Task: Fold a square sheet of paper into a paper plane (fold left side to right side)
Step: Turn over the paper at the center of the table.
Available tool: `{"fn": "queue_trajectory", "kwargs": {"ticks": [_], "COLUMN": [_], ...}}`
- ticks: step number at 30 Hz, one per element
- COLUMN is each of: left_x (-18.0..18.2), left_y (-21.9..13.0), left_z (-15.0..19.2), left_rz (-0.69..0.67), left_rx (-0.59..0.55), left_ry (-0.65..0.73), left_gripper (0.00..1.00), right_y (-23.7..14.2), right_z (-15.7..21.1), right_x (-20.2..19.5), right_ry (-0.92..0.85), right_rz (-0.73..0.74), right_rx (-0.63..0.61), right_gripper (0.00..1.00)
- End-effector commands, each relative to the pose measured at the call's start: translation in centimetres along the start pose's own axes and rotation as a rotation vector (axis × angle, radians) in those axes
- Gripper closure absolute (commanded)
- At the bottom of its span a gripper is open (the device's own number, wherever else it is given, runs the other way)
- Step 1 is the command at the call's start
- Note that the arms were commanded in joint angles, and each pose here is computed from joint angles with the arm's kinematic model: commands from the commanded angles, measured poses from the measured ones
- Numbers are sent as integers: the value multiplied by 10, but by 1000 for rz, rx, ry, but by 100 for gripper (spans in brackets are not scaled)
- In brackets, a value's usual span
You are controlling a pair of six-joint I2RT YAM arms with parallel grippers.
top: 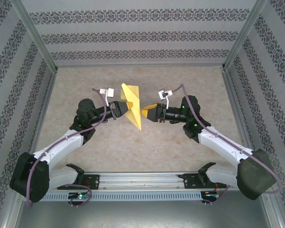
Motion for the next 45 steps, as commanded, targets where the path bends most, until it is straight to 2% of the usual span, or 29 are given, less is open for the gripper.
{"fn": "queue_trajectory", "kwargs": {"ticks": [1, 4, 7, 14, 17, 25, 29, 35, 37, 41, 45], "left_x": [-18, -18, -17, -18, -19, -15, -13, 0, 6, 14, 19], "left_y": [3, 3, 4, 8, 9, 11, 11, 9, 6, -5, -25], "left_z": [-9, -8, -7, -4, -3, 0, 2, 8, 10, 9, 7], "left_rz": [62, 65, 63, 77, 80, 74, 67, 1, -42, -122, -242], "left_rx": [-31, -27, -24, -14, -10, -7, -5, 0, 1, -19, -57], "left_ry": [49, 47, 44, 41, 41, 34, 32, 48, 55, 75, 113], "left_gripper": [94, 94, 94, 94, 94, 93, 89, 85, 77, 67, 58], "right_y": [-7, -5, 4, 24, 30, 29, 26, 22, 21, 18, 12], "right_z": [11, 18, 22, 21, 19, 10, 8, 7, 8, 13, 22], "right_x": [-15, -18, -11, -5, -4, -2, -2, -2, -4, -12, -25], "right_ry": [36, 66, 62, 68, 70, 56, 55, 48, 49, 52, 50], "right_rz": [62, 56, 21, -44, -58, -53, -48, -23, -7, 58, 187], "right_rx": [-6, 10, 39, 77, 81, 55, 46, 35, 33, 47, 80], "right_gripper": [40, 29, 24, 23, 29, 53, 68, 85, 91, 99, 100]}}
Point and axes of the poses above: each hand's point on the last joint's axis, 136 mm out from that joint toward the fingers, its own y axis out along the fingers, its own x axis along the line the jaws close on, z = x × y, the point moved 5 cm from there along -y, back along the fingers
